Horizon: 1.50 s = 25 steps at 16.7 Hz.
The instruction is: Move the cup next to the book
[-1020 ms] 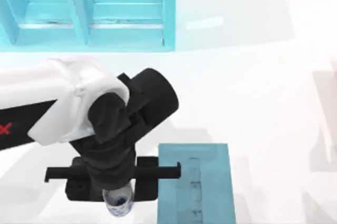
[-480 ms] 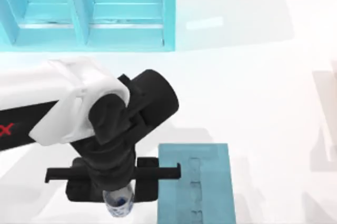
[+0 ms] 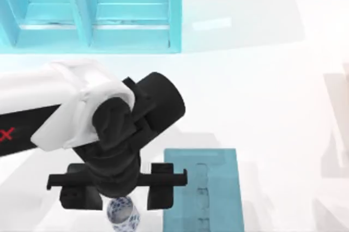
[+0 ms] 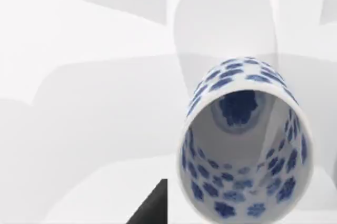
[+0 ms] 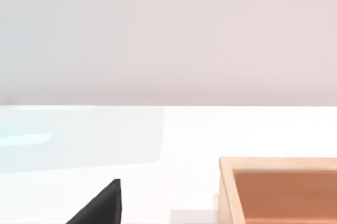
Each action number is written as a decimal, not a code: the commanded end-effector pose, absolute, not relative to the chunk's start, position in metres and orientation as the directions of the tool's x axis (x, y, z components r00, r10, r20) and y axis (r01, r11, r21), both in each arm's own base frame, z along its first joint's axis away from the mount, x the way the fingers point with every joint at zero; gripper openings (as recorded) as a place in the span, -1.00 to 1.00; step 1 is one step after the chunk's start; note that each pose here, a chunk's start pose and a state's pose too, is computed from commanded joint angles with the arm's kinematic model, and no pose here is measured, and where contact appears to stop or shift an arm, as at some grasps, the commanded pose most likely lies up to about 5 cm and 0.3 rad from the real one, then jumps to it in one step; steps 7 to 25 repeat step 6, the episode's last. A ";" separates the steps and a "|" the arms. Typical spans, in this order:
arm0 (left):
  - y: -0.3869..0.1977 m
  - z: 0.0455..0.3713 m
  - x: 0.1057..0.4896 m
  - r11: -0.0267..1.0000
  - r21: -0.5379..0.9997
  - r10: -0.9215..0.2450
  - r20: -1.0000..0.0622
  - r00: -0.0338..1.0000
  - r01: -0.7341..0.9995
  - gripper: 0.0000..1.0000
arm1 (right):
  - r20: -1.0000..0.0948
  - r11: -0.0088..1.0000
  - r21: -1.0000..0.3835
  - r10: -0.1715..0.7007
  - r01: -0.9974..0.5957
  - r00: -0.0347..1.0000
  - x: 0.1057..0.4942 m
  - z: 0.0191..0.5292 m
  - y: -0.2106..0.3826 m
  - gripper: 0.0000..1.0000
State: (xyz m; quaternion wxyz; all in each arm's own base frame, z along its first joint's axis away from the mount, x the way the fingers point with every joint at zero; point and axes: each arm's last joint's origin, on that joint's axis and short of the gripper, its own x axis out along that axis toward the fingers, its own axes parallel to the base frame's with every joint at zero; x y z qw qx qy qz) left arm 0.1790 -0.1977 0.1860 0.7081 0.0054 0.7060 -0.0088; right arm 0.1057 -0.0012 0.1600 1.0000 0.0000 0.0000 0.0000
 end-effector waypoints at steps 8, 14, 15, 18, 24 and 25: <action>-0.198 0.186 0.179 1.000 -0.005 -0.005 -1.000 0.003 0.020 1.00 | 0.000 1.000 0.000 0.000 0.000 1.000 0.106 0.160 -0.001 1.00; -0.198 0.186 0.179 1.000 -0.005 -0.005 -1.000 0.003 0.020 1.00 | 0.000 1.000 0.000 0.000 0.000 1.000 0.106 0.160 -0.001 1.00; -0.198 0.186 0.179 1.000 -0.005 -0.005 -1.000 0.003 0.020 1.00 | 0.000 1.000 0.000 0.000 0.000 1.000 0.106 0.160 -0.001 1.00; -0.198 0.186 0.179 1.000 -0.005 -0.005 -1.000 0.003 0.020 1.00 | 0.000 1.000 0.000 0.000 0.000 1.000 0.106 0.160 -0.001 1.00; -0.198 0.186 0.179 1.000 -0.005 -0.005 -1.000 0.003 0.020 1.00 | 0.000 1.000 0.000 0.000 0.000 1.000 0.106 0.160 -0.001 1.00; -0.198 0.186 0.179 1.000 -0.005 -0.005 -1.000 0.003 0.020 1.00 | 0.000 1.000 0.000 0.000 0.000 1.000 0.106 0.160 -0.001 1.00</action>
